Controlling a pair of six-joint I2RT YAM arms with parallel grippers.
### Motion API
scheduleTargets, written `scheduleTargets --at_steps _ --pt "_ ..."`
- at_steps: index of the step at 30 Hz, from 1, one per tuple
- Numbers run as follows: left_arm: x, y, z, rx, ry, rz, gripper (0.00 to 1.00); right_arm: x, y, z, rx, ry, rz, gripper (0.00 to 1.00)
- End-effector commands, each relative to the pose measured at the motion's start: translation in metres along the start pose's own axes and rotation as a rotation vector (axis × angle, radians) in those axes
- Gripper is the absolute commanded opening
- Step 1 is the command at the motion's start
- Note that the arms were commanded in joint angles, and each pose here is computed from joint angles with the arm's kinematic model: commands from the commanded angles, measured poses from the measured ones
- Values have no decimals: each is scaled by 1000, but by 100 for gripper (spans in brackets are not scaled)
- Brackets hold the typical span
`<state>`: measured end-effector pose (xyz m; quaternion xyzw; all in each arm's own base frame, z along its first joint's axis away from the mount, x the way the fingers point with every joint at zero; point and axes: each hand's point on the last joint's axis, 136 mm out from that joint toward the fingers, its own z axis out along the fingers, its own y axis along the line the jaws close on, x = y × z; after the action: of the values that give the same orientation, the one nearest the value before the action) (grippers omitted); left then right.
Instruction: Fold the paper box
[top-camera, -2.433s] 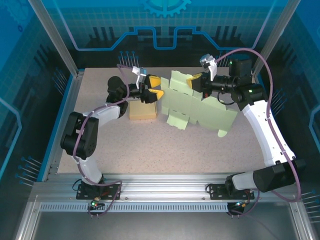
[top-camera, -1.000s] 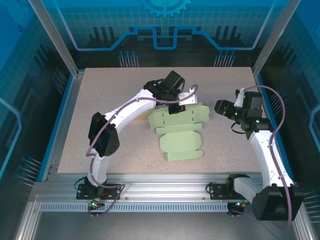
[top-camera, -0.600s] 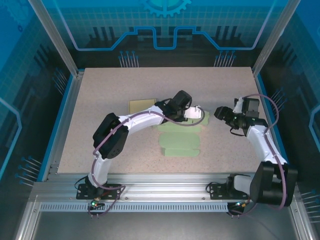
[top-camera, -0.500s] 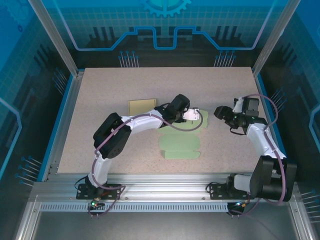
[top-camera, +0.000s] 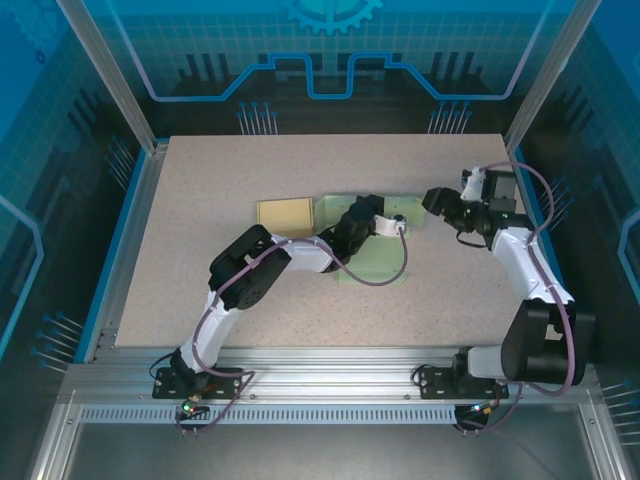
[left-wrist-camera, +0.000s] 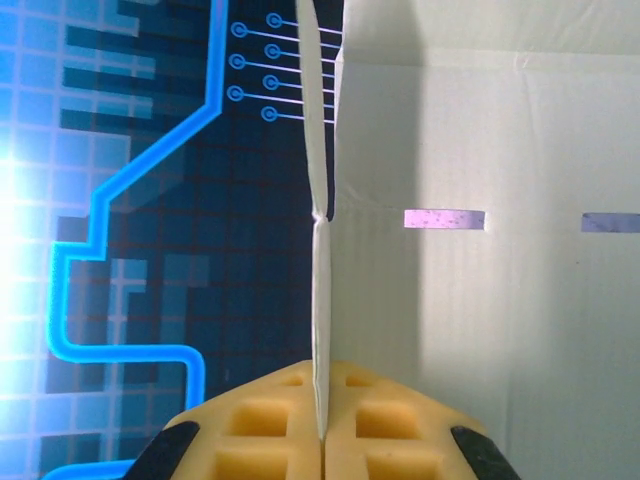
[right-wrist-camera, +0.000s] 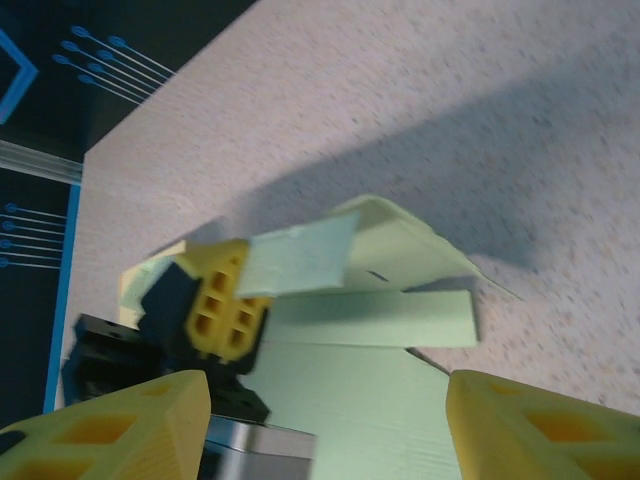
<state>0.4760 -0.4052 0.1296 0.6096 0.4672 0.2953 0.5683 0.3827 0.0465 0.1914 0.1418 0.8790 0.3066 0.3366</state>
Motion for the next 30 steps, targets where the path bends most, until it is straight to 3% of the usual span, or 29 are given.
scheduleTargets --at_steps 1,4,7,12,17,23,30 --pt "-12 22 3 -102 -32 20 4 -9 9 5 -14 7 -23 60" --pt "-10 16 2 -96 -28 42 5 -15 17 18 -39 29 -21 50" --pt "-7 15 1 -102 -18 51 5 -11 19 40 -34 88 6 46" --pt "-4 14 -2 -120 -9 39 5 -7 8 72 -54 133 108 57" --pt "-3 8 -2 -112 -6 30 5 -4 7 98 -133 153 184 56" --pt "-3 -1 0 -86 -10 3 5 3 14 119 -244 181 249 37" --pt "0 -5 2 -43 -1 -64 11 12 11 128 -241 204 273 8"
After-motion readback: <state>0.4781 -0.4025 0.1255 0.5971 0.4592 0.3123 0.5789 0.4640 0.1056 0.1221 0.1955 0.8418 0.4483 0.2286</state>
